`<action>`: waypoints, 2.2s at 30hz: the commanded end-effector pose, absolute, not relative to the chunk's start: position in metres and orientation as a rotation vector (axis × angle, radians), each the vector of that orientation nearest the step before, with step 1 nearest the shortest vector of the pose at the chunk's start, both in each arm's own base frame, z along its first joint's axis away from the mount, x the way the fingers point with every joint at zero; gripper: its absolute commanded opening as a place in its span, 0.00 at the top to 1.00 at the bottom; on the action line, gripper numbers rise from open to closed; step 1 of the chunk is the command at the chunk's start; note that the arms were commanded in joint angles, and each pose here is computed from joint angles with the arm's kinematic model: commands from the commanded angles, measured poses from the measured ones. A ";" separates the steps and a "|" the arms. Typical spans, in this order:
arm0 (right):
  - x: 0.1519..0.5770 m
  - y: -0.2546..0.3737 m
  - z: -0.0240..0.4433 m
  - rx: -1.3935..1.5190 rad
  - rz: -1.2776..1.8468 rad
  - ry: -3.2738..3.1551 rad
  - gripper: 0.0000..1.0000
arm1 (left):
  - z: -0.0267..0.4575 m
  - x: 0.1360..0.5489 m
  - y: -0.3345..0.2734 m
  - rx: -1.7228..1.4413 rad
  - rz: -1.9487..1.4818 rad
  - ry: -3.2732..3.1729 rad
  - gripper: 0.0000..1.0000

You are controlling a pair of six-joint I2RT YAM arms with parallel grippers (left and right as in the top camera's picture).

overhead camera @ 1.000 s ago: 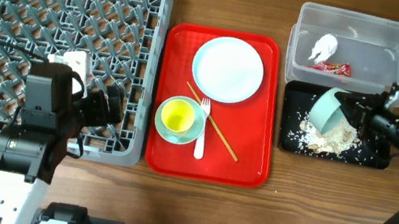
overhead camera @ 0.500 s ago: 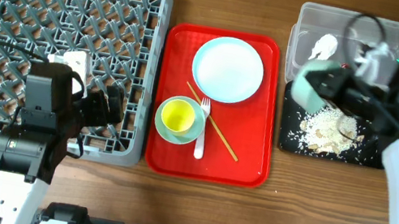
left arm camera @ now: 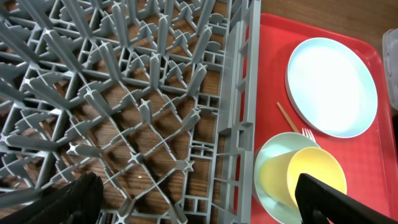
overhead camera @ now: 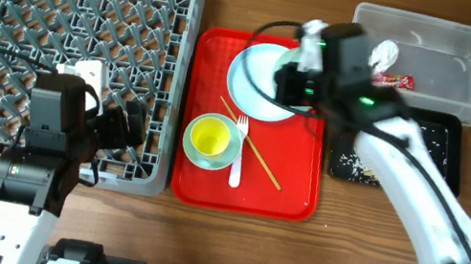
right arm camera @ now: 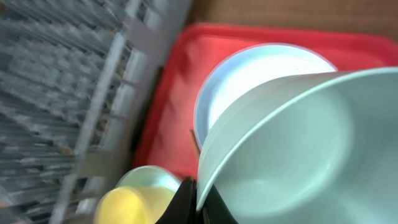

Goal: Sort waste into correct bins and load items into the dishwasher rack
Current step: 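Place the emptied green bowl onto the blue plate on the tray, then grasp the yellow cup with the right gripper and lift it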

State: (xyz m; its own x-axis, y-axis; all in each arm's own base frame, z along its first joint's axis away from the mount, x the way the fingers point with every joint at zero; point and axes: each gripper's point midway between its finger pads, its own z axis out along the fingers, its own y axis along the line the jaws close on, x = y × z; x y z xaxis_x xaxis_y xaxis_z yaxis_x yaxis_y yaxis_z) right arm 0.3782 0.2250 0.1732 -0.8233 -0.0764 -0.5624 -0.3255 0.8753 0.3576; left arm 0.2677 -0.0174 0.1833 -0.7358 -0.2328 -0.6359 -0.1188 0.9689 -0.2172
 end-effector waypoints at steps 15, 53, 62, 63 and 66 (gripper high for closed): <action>0.364 0.272 0.097 -0.466 0.577 2.652 0.47 | 0.183 0.273 -0.014 -0.268 -0.199 2.411 0.00; 0.342 0.248 0.196 -0.217 0.628 2.705 0.96 | 0.191 0.277 -0.039 -0.196 -0.374 2.387 0.00; 0.365 0.205 0.239 -0.097 1.034 2.594 0.96 | 0.253 0.298 -0.141 0.243 -1.169 2.085 0.00; 0.360 0.213 0.244 -0.152 1.106 2.579 0.96 | 0.259 0.299 -0.148 0.301 -1.230 2.044 0.00; 0.338 0.234 0.265 -0.317 1.364 2.504 0.96 | 0.275 0.302 -0.163 0.442 -1.407 1.918 0.00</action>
State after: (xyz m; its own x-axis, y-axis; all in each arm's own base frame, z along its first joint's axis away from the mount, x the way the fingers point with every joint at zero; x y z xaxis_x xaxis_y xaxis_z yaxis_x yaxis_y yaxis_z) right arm 0.3614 0.2052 0.2426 -0.9388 0.0592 -0.3393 -0.1953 0.7199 0.6660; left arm 0.3209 -0.1357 0.2514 -0.6644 -0.1895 -0.7229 0.4927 0.6163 -0.6143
